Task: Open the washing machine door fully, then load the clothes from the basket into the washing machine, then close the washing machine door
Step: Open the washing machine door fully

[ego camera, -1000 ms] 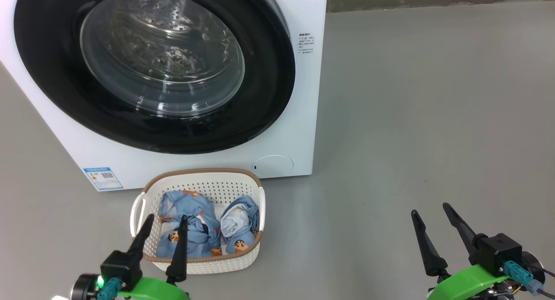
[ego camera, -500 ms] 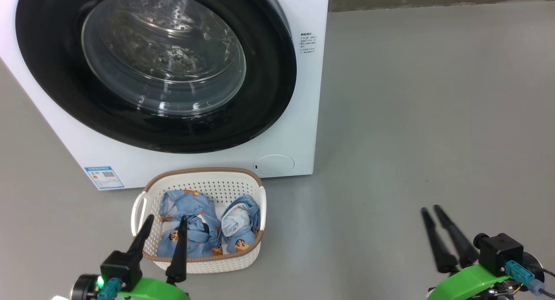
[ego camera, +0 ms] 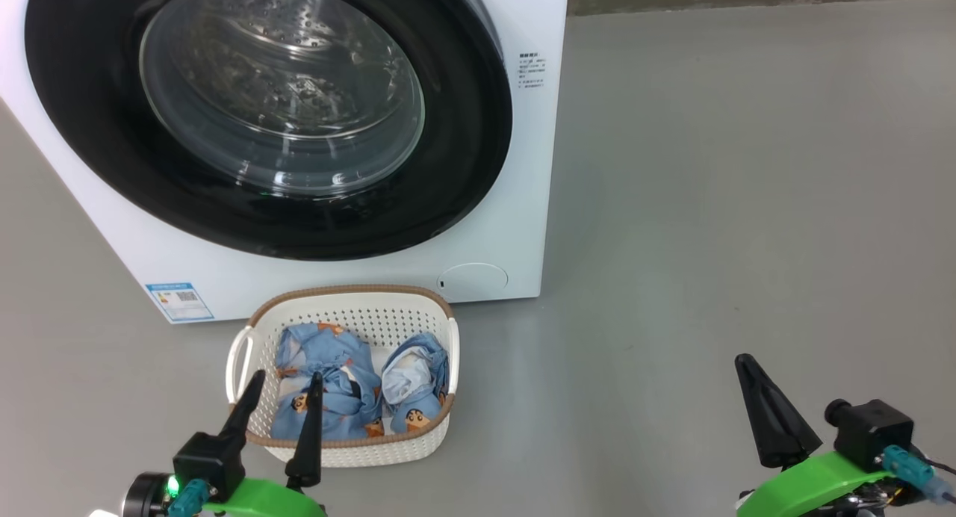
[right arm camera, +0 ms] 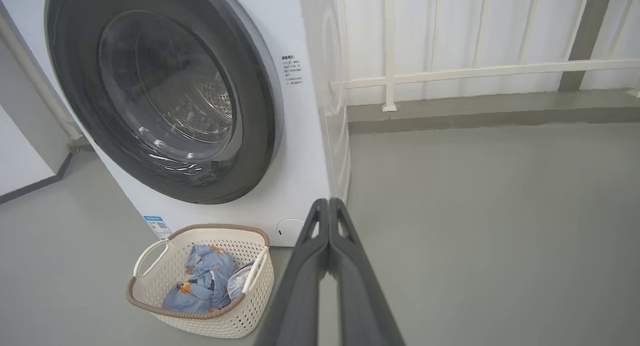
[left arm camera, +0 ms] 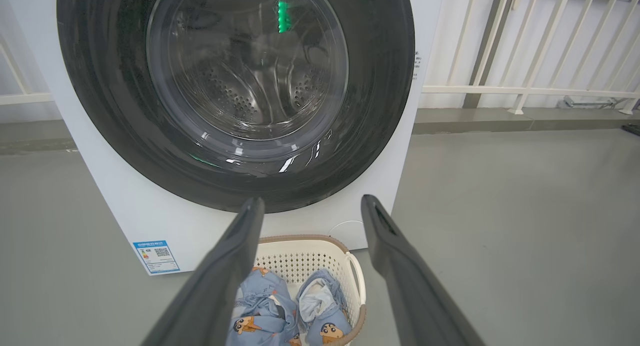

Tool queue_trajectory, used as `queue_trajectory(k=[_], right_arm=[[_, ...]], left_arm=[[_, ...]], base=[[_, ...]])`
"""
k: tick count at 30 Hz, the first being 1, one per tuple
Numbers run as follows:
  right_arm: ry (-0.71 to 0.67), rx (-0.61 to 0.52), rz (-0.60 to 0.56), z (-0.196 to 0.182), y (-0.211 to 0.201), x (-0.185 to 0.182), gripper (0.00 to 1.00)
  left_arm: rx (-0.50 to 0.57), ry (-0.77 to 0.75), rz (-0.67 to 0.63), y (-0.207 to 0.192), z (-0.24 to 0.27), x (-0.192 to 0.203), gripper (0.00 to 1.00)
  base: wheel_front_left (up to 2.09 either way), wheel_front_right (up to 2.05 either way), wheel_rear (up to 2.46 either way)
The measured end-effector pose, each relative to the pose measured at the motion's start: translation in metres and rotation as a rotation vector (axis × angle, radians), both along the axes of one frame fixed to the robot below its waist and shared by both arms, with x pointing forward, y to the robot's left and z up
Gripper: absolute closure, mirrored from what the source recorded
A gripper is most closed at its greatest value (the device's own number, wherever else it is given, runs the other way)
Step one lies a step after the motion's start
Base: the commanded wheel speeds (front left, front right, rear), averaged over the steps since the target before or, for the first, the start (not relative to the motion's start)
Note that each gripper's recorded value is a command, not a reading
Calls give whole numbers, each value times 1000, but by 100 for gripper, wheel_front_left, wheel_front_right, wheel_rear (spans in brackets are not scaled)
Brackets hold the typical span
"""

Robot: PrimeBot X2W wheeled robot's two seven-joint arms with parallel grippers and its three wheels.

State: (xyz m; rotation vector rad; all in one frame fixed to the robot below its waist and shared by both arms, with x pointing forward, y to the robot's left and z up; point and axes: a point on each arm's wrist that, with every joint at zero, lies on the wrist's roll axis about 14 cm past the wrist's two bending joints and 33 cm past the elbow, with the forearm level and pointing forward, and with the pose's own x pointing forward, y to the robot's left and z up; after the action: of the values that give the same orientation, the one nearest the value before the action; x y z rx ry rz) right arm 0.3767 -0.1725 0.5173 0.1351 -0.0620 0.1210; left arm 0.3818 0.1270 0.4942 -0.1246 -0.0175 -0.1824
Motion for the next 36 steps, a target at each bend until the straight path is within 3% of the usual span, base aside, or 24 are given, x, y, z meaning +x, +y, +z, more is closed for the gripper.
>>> queue_trajectory(k=[5,13,17,22,27,36], right_arm=[[69,220,-26,-11,-3,6,100],[122,690,-65,-8,-17,42,100],[162,929,-47,-9,-20,63,100],[218,1150,-6,-13,-20,90,100],[249,1283,28,-15,-21,120,100],[277,1372,155,3,0,184,100]], left_arm=[[1,9,4,1,-3,4,0],[2,1,3,-1,-1,19,0],[2,3,4,-2,-3,27,0],[0,6,4,-4,-5,37,0],[-1,11,12,-5,-9,45,0],[7,22,7,-8,-18,63,0]], base=[[0,0,0],[0,0,0],[0,0,0],[0,0,0],[0,0,0],[0,0,0]])
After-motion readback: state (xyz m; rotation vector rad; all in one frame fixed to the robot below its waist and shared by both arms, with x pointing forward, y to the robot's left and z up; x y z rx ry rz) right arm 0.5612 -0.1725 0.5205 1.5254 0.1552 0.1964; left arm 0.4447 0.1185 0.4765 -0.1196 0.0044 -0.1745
